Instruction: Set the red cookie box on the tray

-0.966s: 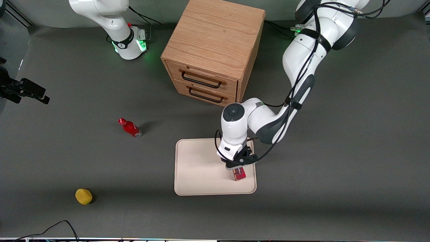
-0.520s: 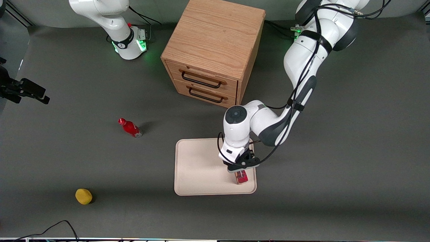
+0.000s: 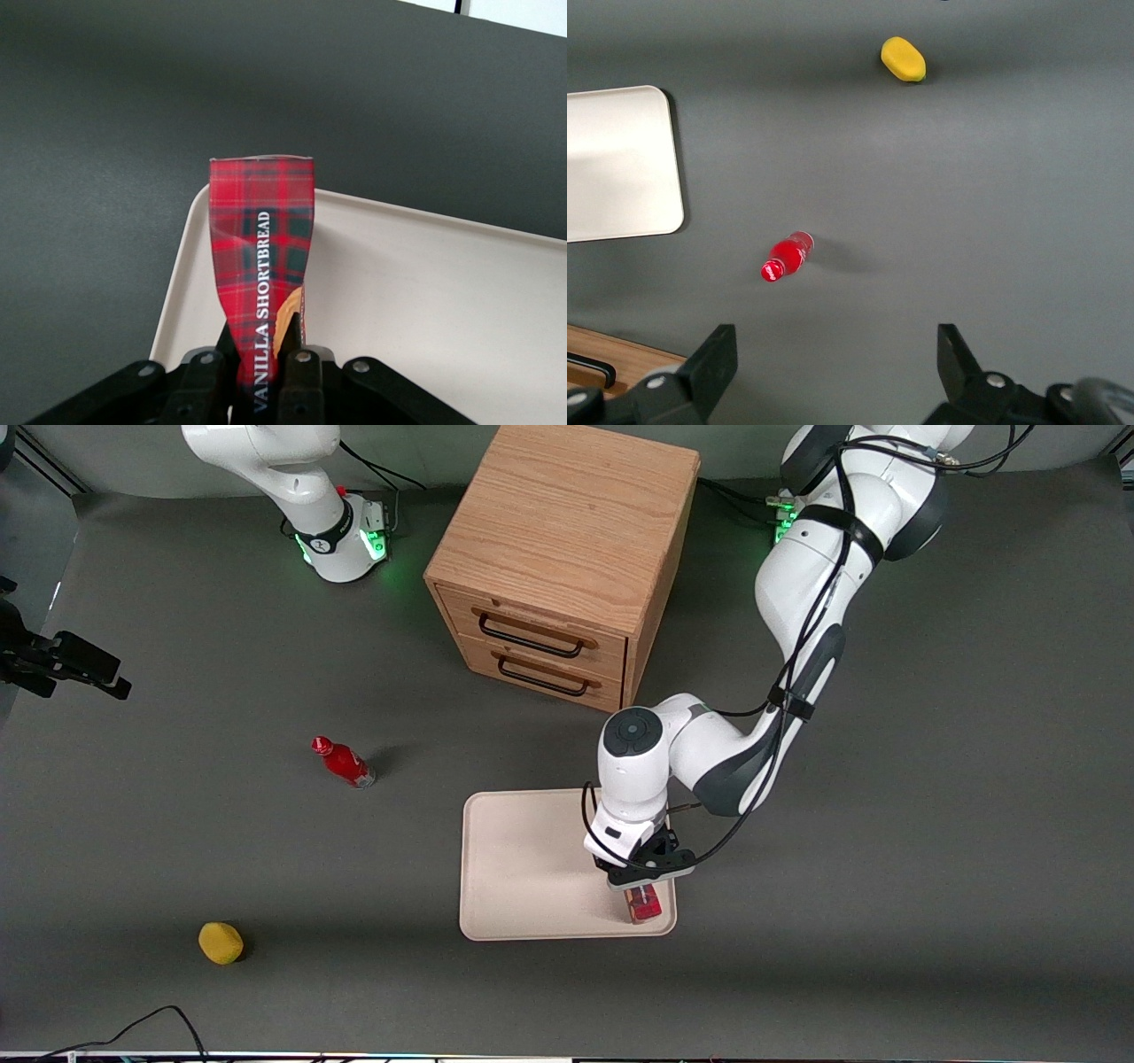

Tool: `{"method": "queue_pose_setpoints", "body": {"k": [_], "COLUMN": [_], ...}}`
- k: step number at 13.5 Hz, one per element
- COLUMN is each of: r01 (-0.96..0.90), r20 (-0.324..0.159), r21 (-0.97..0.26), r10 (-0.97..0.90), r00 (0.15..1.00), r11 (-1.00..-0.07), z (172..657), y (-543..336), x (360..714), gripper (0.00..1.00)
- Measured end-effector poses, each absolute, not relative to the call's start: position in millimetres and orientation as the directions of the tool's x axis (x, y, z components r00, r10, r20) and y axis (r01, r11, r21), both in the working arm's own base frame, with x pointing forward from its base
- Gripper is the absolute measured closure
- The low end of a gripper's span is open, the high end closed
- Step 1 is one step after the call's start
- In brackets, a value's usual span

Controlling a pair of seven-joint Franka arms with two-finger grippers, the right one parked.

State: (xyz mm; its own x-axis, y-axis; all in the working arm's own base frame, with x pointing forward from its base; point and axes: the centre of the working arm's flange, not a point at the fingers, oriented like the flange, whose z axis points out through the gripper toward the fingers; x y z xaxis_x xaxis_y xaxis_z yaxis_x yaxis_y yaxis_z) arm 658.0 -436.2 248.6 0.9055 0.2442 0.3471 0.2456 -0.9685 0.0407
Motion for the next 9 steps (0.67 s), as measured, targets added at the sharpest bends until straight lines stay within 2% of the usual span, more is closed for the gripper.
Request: {"method": "queue_pose_setpoints", "body": {"k": [3, 5, 9], "r01": [0.243, 0.24, 0.24], "r20": [0.334, 0.336, 0.336], "r21": [0.032, 0.034, 0.034], "r10": [0.24, 0.237, 0.237], "r00": [0.912, 0.911, 0.911], "r11": [-0.97, -0.97, -0.97], "z": [232.7, 233.5, 233.4], "y": [-436.7, -438.3, -438.2], "x": [655.9, 655.3, 655.4], "gripper": [0.78, 0.74, 0.29]}}
